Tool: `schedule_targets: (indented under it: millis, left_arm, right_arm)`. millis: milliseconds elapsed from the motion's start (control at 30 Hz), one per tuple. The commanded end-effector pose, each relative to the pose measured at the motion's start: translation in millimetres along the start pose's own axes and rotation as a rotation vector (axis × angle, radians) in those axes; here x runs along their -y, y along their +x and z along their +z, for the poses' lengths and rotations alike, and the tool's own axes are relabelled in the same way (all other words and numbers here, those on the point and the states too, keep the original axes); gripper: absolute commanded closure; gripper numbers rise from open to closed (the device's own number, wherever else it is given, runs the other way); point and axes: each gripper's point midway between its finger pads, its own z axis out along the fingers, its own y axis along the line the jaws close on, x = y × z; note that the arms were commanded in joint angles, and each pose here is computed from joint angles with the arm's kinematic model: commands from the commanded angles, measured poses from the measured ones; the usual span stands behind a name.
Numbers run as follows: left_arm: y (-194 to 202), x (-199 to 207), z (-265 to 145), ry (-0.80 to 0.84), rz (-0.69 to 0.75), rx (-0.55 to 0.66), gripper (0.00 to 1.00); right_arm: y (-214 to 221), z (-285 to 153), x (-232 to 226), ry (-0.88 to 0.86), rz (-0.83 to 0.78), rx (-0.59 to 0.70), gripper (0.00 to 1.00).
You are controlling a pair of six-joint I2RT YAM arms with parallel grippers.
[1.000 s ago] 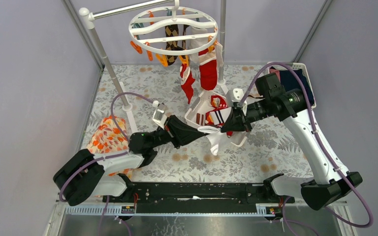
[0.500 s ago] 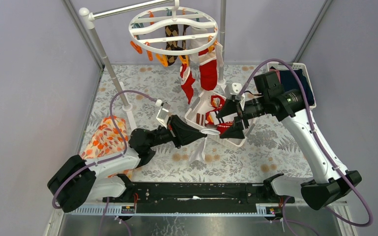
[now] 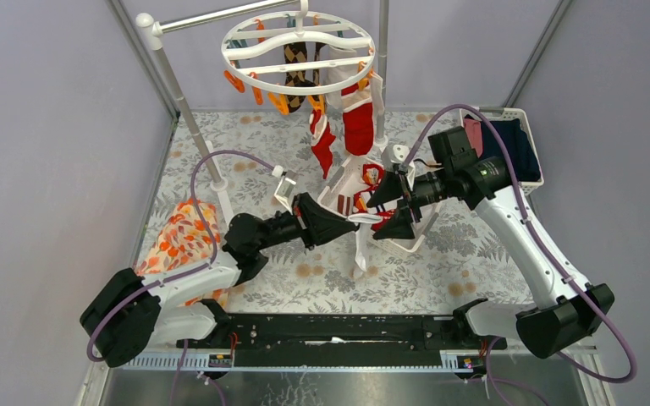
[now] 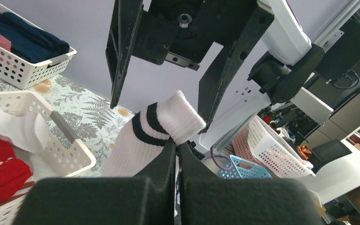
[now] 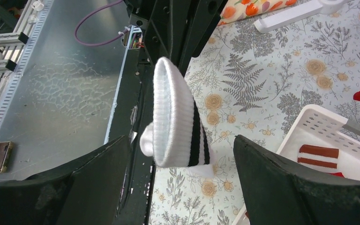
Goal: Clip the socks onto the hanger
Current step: Pick up the sock from the bin.
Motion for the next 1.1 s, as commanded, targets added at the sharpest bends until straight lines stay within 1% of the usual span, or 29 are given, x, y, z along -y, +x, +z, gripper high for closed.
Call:
schedule_targets:
  millis: [0, 167, 267, 300, 400, 467, 500, 533, 633, 700, 767, 800, 833, 900, 1000, 1067]
  left_arm:
    - [-13, 1, 9, -0.008, -0.035, 0.029, 1.0]
    - [-13, 5, 7, 0.005, -0.041, 0.028, 1.0]
    - [-13, 4, 5, -0.014, -0.027, 0.03, 1.0]
    - [-13, 2, 4, -0.023, -0.025, 0.029, 1.0]
    - [-12, -1, 1, -0.048, -0.013, 0.032, 1.0]
    - [-11, -4, -1, -0.064, -0.001, 0.028, 1.0]
    - [-10, -6, -2, -0.074, 0.012, 0.025, 0.99]
    - [-8, -9, -4, -0.092, 0.026, 0.015, 0.9]
    - [-1, -20, -13, -0.156, 0.102, -0.027, 0.54]
    - [-2, -17, -22, -0.16, 0.191, -0.024, 0.28]
    - [-4, -12, -30, -0.148, 0.259, -0.002, 0.12]
    - [-5, -12, -33, -0.15, 0.287, 0.013, 0.07]
    - [-7, -11, -36, -0.149, 0.315, 0.024, 0.03]
    - [-11, -9, -35, -0.145, 0.353, 0.031, 0.02]
    - [-12, -9, -27, -0.129, 0.36, 0.012, 0.02]
    - [-11, -6, -20, -0.101, 0.361, 0.007, 0.05]
  right_arm:
    - [-6, 1, -3, -0.003, -0.047, 0.033, 0.13]
    - [-9, 1, 0, 0.004, -0.063, 0.041, 0.27]
    - [-12, 0, -1, 0.006, -0.069, 0.044, 0.42]
    - [-13, 0, -1, 0.005, -0.071, 0.046, 0.5]
    - [-16, -1, -5, -0.007, -0.07, 0.055, 0.84]
    - [-18, -1, -7, -0.021, -0.063, 0.062, 1.0]
    - [-19, -1, -9, -0.028, -0.06, 0.066, 1.0]
    - [-20, -1, -10, -0.035, -0.056, 0.069, 1.0]
    - [-20, 0, -12, -0.055, -0.039, 0.076, 1.0]
    - [-19, 1, -13, -0.065, -0.031, 0.078, 1.0]
    - [-17, 2, -12, -0.071, -0.021, 0.078, 1.0]
    - [-17, 3, -13, -0.077, -0.02, 0.077, 1.0]
    - [-15, 3, -13, -0.084, -0.012, 0.073, 1.0]
    - [-15, 5, -13, -0.095, -0.011, 0.067, 1.0]
    - [-14, 7, -14, -0.112, -0.007, 0.058, 1.0]
    - [-15, 8, -14, -0.119, -0.006, 0.058, 1.0]
